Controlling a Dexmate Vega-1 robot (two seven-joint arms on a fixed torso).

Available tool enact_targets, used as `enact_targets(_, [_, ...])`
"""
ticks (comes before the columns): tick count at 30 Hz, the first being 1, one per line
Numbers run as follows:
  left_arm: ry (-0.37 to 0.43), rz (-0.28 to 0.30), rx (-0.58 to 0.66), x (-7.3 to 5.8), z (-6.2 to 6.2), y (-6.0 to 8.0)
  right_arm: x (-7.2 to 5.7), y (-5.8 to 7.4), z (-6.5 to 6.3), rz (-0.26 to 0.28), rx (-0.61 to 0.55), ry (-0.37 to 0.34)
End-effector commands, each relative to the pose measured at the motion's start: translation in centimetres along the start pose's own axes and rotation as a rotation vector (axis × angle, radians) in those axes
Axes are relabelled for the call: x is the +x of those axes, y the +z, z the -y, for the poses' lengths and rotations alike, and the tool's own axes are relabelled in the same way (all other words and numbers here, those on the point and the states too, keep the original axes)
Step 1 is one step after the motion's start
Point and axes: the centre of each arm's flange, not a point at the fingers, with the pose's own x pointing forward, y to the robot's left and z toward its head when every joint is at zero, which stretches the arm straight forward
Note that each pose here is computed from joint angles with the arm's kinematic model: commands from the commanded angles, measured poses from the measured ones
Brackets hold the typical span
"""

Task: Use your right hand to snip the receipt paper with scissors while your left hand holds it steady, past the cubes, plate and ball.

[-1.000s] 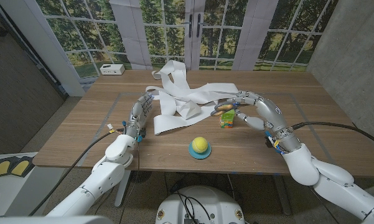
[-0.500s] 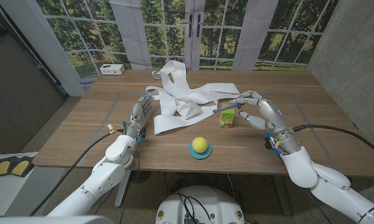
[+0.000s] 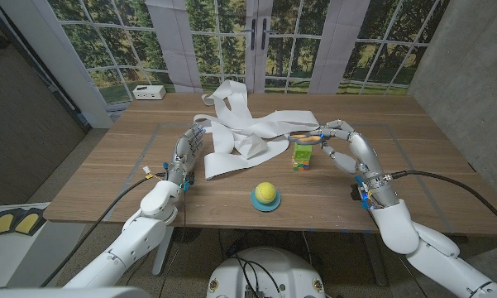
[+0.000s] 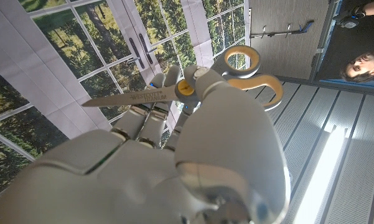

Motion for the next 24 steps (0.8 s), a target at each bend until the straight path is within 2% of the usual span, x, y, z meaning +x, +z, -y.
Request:
enact_targets(1, [-0.002,-0.002,-0.002,-0.37,0.35,-0.2,-0.41,0.45,0.23,0.0,-0.023,0.007])
enact_targets(10, [-0.008,-0.002,-0.009,-0.41,0.52,-0.43,-0.5,1.05,0.36,0.004,-0.076,0.022])
enact_targets(24, [-0.007,0.002,-0.013,-0.41,0.29,-0.47,-0.42,1.44,0.29,0.011,-0.077,0.024])
